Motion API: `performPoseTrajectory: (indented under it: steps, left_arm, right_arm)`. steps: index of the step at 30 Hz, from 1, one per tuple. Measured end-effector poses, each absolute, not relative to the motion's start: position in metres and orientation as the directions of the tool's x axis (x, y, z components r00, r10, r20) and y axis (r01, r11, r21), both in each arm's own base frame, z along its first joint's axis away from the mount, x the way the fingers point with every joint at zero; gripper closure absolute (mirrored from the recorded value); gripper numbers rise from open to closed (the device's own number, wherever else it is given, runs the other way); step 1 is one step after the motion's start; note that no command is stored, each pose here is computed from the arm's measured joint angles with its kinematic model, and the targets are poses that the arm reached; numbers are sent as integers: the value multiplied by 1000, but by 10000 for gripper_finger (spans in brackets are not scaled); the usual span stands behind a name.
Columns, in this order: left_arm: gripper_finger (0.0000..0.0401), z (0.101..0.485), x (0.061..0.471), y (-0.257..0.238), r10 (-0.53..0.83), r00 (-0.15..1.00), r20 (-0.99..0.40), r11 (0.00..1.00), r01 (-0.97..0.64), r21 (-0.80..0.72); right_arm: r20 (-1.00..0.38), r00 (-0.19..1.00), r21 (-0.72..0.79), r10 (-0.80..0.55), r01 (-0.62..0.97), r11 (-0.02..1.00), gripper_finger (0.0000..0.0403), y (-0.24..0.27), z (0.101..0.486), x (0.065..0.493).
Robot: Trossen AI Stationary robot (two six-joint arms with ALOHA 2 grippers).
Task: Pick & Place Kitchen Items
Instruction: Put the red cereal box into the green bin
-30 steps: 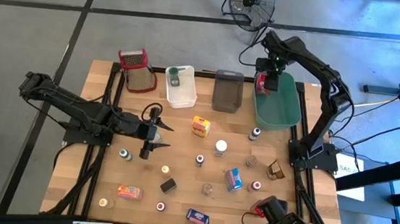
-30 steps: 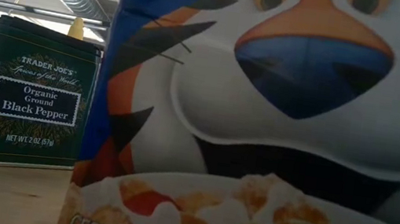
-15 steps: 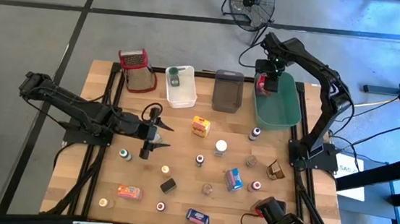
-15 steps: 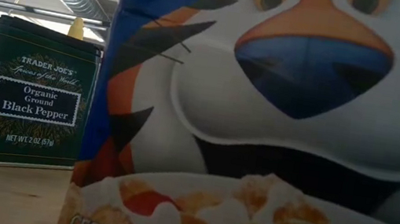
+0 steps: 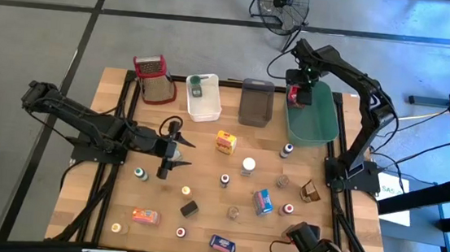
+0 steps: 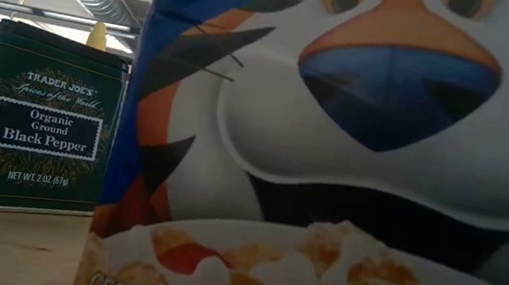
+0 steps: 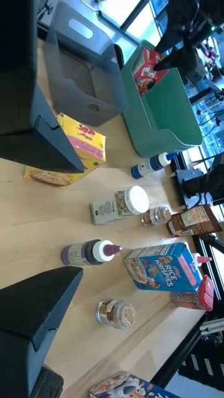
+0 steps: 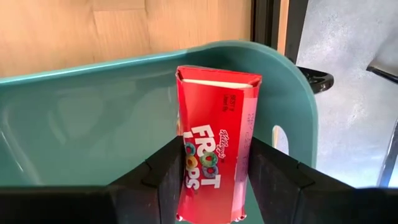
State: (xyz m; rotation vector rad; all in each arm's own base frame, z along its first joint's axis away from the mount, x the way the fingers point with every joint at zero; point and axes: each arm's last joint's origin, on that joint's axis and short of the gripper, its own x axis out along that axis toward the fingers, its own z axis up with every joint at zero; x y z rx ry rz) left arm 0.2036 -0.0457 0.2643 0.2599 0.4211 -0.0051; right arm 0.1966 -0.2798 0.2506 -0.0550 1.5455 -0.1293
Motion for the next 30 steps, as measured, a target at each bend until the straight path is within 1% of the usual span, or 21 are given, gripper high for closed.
performPoseTrajectory:
  steps: [8,22,30]
  left_arm:
    - [148,264,204,-46,49,913,-405,967,59,249]
    - [148,264,204,-46,49,913,-405,967,59,249]
    - [148,264,204,-46,49,913,-405,967,59,249]
  right_arm:
    - [-991,24,-129,-131,88,988,235,-282,251,196]
    - [-992,25,-121,-124,93,988,235,-281,251,196]
    - [-992,25,-116,-120,127,985,235,-282,251,195]
